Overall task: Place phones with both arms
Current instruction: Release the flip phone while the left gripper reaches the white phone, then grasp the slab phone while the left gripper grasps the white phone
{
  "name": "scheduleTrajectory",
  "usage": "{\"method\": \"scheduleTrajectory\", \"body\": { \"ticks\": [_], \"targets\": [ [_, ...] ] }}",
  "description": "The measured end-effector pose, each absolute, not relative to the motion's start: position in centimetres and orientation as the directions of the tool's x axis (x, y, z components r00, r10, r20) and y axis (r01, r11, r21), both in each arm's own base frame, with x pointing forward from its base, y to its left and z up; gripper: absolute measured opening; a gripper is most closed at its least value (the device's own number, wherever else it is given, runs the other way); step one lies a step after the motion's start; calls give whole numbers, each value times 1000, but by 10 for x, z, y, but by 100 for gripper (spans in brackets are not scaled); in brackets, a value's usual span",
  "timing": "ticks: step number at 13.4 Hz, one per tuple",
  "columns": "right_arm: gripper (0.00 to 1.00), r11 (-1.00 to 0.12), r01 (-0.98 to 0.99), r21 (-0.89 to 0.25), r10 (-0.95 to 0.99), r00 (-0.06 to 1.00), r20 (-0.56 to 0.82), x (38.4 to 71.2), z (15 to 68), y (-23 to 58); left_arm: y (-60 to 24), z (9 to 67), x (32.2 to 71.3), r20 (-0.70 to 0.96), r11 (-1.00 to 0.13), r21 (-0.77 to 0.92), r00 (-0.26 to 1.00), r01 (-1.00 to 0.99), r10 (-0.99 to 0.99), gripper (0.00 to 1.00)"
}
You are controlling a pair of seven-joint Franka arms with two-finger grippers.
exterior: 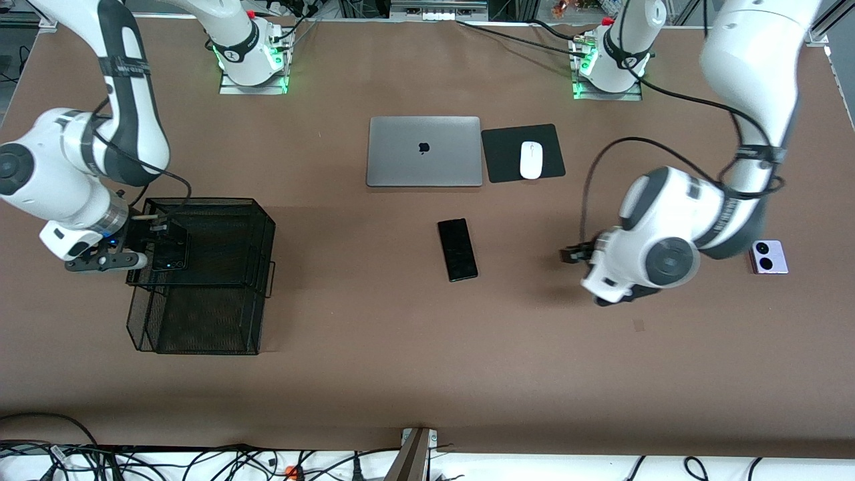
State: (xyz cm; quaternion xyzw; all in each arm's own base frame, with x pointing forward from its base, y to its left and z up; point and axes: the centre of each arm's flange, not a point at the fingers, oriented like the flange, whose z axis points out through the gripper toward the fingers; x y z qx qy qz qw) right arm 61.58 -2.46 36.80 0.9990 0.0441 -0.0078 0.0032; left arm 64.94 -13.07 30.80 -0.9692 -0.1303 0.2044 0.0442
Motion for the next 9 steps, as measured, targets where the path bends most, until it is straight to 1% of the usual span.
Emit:
{"method": "scheduleTrajectory", "body": {
  "ticks": [2,4,6,9],
  "targets": [
    [100,-998,55,-12,56,998,-39,627,410,-10,-63,308,657,-377,-964,-186,893,187,246,100],
    [100,-999,39,-19,40,998,-40,634,438,9,4,311,661,-372,-970,-205,906,132,202,100],
    [100,-999,35,-20,36,999,-34,635,449,47,76,310,658,-380,-976,-182,907,120,183,100],
    [100,-999,33,-9,33,998,-48,625,439,145,172,301,643,-367,-983,-162,919,88,143,100]
  ]
}}
